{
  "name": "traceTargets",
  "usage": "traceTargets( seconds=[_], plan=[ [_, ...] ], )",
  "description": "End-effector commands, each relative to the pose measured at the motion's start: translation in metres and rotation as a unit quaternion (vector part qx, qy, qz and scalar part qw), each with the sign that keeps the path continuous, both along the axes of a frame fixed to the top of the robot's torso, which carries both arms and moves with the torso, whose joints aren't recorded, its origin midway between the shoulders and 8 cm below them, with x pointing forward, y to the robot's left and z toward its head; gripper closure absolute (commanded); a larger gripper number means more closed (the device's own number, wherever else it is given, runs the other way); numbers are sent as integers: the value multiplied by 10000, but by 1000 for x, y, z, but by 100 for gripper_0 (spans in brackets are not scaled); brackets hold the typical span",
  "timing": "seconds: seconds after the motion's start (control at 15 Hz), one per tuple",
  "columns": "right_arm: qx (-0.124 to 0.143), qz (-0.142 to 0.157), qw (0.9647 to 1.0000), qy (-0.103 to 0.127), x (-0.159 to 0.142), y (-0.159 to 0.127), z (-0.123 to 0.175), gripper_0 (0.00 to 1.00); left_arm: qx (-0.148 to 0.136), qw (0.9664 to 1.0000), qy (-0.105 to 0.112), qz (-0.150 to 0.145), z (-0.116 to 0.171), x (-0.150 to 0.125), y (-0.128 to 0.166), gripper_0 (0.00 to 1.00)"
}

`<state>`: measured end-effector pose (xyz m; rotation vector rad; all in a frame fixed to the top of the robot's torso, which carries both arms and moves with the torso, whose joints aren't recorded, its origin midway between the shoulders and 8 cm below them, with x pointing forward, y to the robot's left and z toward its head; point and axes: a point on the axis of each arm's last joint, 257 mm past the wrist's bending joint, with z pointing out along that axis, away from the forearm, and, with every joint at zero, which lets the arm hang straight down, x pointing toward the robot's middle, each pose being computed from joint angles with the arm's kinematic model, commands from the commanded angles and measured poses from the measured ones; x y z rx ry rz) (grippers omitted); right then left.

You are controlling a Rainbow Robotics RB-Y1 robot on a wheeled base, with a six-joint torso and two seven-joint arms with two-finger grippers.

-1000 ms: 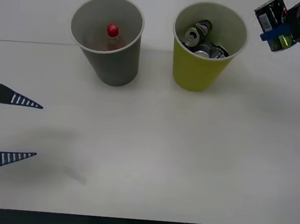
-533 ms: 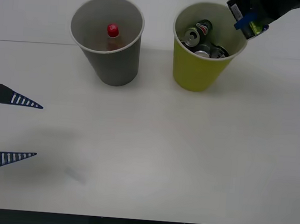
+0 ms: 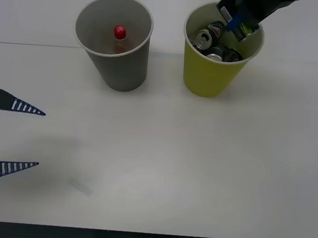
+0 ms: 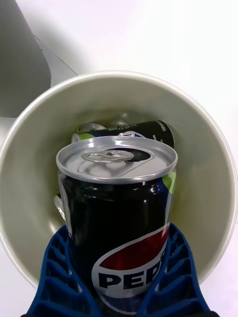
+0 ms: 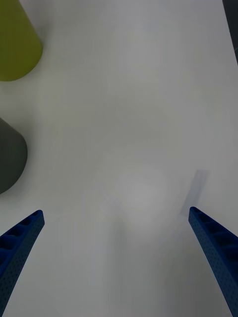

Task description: Put the can into the green bin and the plastic bottle into the gray bin

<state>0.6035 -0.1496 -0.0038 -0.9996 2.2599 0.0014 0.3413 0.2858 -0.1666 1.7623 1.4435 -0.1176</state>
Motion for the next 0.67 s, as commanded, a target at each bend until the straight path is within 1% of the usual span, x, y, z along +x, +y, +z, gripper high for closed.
traceTargets(
  seconds=[0.07,0.13,0.2,0.27,0.47,0.6,0.67],
  plan=[
    [-27,53,9999,-102,4,3,1,89,0,10000,0,0,0,0,0,0],
    [-42,70,9999,-125,4,3,3,59,0,10000,0,0,0,0,0,0],
    [-57,98,9999,-123,4,4,1,27,0,10000,0,0,0,0,0,0],
    [-54,106,9999,-103,3,4,1,0,0,10000,0,0,0,0,0,0],
    [-11,112,9999,-80,2,4,2,0,0,10000,0,0,0,0,0,0],
    [-2,202,9998,-26,-4,-2,8,0,0,10000,0,0,0,0,0,0],
    [65,268,9996,-113,-4,-3,17,0,0,10000,0,0,0,0,0,0]
  ],
)
